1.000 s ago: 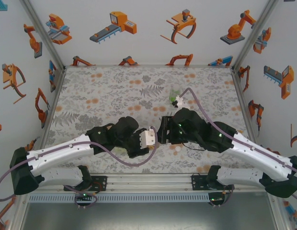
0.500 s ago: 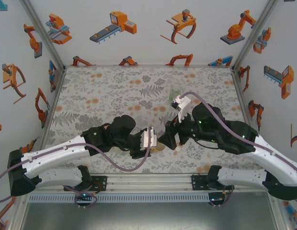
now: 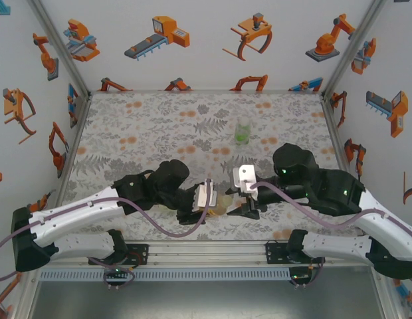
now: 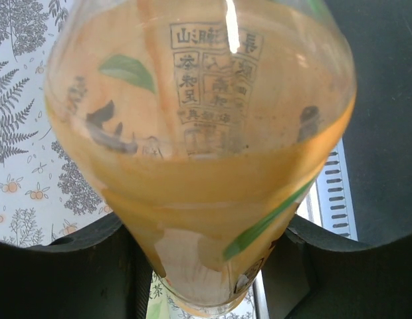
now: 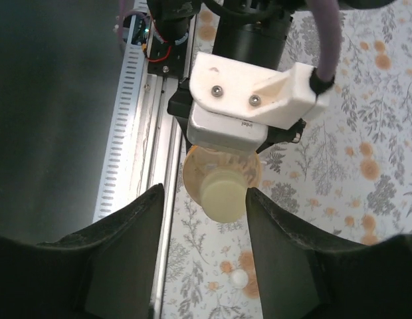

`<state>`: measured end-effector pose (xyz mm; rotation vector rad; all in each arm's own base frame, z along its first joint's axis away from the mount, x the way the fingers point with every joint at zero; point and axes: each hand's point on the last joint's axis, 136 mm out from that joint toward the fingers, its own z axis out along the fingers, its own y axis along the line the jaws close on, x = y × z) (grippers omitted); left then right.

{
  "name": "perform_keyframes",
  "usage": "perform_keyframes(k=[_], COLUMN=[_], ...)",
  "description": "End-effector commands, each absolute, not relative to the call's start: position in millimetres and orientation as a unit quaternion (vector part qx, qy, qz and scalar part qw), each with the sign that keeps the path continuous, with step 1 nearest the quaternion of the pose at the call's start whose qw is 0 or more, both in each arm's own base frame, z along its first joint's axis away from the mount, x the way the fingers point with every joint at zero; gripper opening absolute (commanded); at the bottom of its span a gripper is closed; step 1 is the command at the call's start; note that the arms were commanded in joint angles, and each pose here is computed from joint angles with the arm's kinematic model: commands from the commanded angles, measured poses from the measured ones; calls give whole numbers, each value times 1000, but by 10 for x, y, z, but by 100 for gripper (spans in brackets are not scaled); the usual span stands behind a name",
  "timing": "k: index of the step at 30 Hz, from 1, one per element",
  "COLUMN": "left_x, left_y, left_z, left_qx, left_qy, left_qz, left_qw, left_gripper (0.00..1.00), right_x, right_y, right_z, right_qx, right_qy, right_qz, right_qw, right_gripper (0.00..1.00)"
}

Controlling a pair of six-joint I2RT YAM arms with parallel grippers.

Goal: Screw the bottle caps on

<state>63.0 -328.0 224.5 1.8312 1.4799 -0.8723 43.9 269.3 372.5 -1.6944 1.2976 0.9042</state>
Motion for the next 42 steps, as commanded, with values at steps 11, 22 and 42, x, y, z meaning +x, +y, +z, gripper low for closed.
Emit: perform_keyframes(k=[11, 22, 42], left_x=[559, 563, 983], left_y=[-3251, -3236, -3312], left_z=[2370, 2380, 2183], left_qx=[698, 694, 671], left_qy=[543, 546, 594], left_qz=[-345, -345, -259], left_qw=[315, 318, 361], left_gripper=[0, 0, 0], right_x=[450, 500, 1485], right_y=[2765, 2787, 2657], right_z=[3517, 3522, 3010], right_qx=[-699, -684, 16], right_qy=[492, 506, 866], right_qz=[339, 340, 425], right_qw=[393, 401, 264], right_gripper=[46, 24, 0])
